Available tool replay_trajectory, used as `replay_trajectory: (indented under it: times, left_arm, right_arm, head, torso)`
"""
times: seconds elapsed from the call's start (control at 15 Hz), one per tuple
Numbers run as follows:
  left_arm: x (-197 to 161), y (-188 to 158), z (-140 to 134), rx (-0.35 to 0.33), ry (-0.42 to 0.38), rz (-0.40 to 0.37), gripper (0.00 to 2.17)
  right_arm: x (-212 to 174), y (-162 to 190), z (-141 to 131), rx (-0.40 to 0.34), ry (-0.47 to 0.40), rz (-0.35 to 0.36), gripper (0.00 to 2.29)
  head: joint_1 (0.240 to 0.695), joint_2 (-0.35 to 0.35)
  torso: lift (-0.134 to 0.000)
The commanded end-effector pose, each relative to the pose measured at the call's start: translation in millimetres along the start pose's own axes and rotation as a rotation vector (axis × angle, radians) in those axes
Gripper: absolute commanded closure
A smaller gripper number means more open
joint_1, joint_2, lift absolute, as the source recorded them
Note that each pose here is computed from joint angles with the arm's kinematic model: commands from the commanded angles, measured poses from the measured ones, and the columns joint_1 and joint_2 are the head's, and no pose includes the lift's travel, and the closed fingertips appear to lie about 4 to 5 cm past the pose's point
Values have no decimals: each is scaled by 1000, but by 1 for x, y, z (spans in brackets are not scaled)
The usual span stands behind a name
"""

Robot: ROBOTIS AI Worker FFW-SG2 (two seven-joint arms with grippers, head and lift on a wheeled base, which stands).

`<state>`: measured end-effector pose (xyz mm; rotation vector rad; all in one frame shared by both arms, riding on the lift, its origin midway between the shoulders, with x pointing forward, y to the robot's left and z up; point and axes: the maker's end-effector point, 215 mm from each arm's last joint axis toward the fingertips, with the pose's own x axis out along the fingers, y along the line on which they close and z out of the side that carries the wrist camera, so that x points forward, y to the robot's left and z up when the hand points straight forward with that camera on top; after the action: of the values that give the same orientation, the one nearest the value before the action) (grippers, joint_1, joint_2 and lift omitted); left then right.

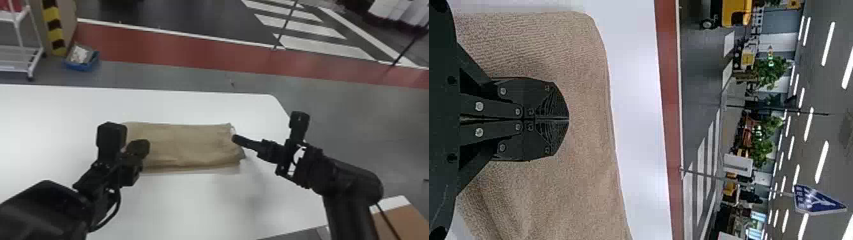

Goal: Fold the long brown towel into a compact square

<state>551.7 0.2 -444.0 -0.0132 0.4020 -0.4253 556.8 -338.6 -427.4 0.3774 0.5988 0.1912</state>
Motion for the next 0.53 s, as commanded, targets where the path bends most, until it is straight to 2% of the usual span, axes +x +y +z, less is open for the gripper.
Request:
replay_trajectory:
  times: [0.0,0.2,0.47]
  left_arm:
    - [-1,4,-2,0,4,4,2064]
    - [-1,7,-1,-2,2,5,2061]
    - [-2,7,0,-10,0,1,2064]
  right_arm:
    - [10,12,-4,0,26,19,292]
    - [20,18,-15,12,56,25,353]
    - [24,6,-20,2,72,-26,410]
  head:
    - [695,-326]
    - [695,-302]
    - [695,-297]
  torso:
    - [-120]
    - [-120]
    - [-120]
